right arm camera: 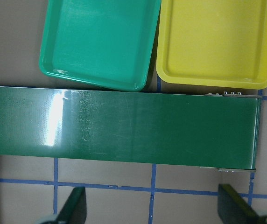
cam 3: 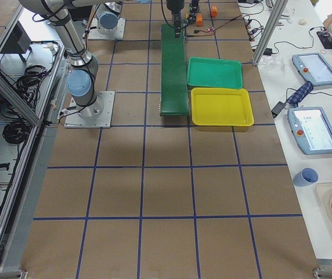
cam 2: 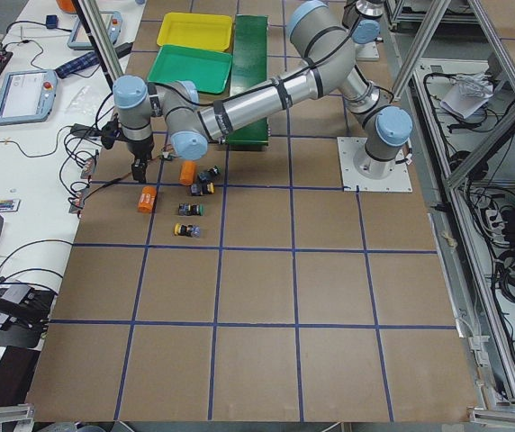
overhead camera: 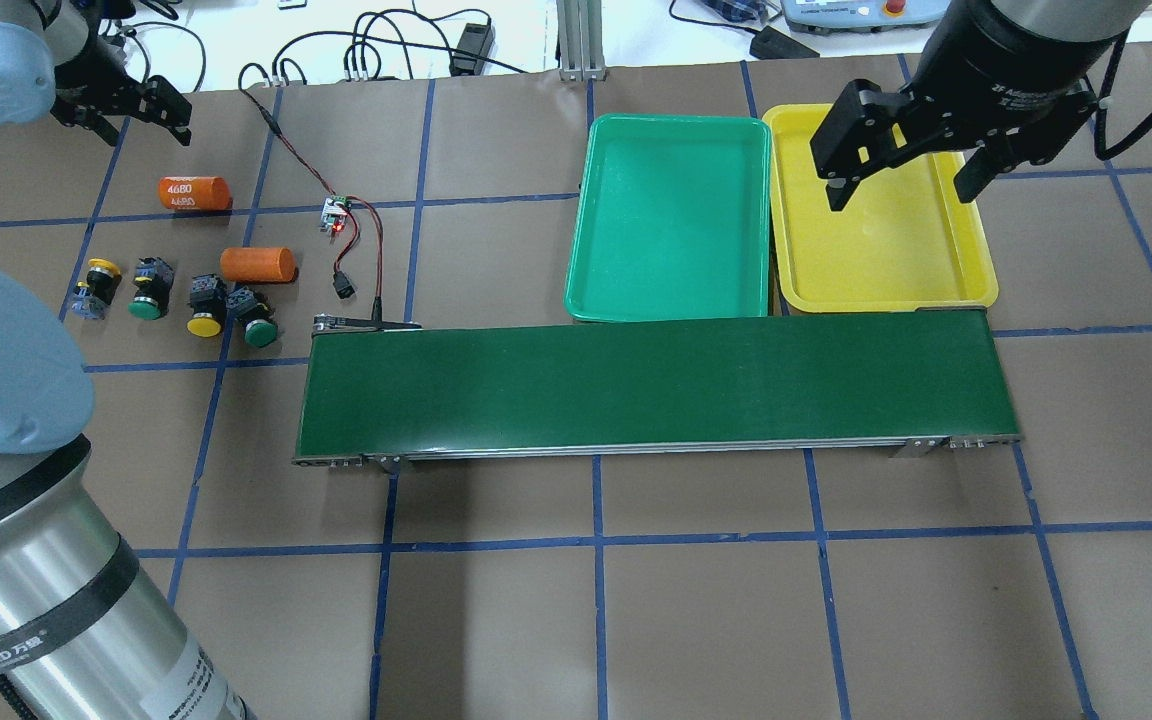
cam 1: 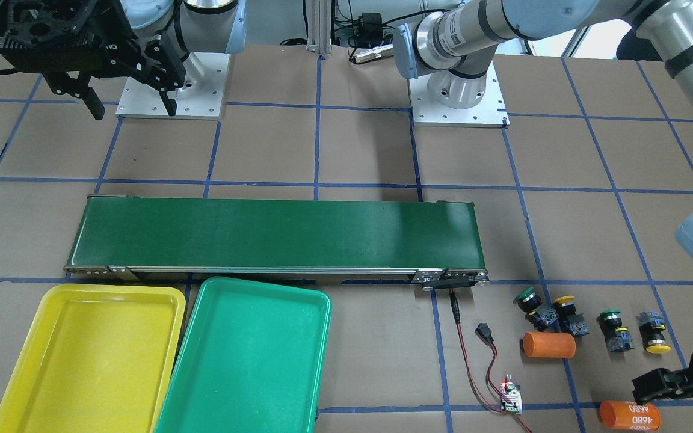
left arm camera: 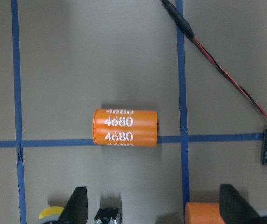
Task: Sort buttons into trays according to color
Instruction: 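Reach the left gripper to the orange cylinder and grasp it, then carry the orange cylinder with the left gripper onto the belt's near end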
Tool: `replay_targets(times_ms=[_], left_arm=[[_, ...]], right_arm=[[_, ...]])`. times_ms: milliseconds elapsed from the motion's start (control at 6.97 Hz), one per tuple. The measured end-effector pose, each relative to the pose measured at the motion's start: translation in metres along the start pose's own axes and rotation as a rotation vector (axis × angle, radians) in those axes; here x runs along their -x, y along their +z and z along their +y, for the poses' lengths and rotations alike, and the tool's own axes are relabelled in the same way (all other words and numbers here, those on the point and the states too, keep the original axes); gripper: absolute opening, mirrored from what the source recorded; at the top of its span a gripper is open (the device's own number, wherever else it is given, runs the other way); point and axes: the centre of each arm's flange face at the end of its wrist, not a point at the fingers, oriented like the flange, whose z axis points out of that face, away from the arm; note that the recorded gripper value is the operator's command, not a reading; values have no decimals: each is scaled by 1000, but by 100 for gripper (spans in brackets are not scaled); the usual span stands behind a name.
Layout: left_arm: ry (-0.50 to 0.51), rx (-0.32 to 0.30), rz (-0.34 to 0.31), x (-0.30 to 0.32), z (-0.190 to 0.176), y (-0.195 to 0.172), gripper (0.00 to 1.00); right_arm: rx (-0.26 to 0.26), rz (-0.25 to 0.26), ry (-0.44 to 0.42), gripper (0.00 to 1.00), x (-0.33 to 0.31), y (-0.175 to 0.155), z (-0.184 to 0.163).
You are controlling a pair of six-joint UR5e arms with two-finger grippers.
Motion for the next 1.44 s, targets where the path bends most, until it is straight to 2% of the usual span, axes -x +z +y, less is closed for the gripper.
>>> replay_targets(times_ms=[431, 1436], left_arm=[[-13, 21, 21, 27, -17, 57, 100], [42, 39, 99, 26, -20, 95, 100]], right_arm=[[1, -2, -2, 100, 0, 0, 0], [11, -3, -1, 100, 0, 5, 2]])
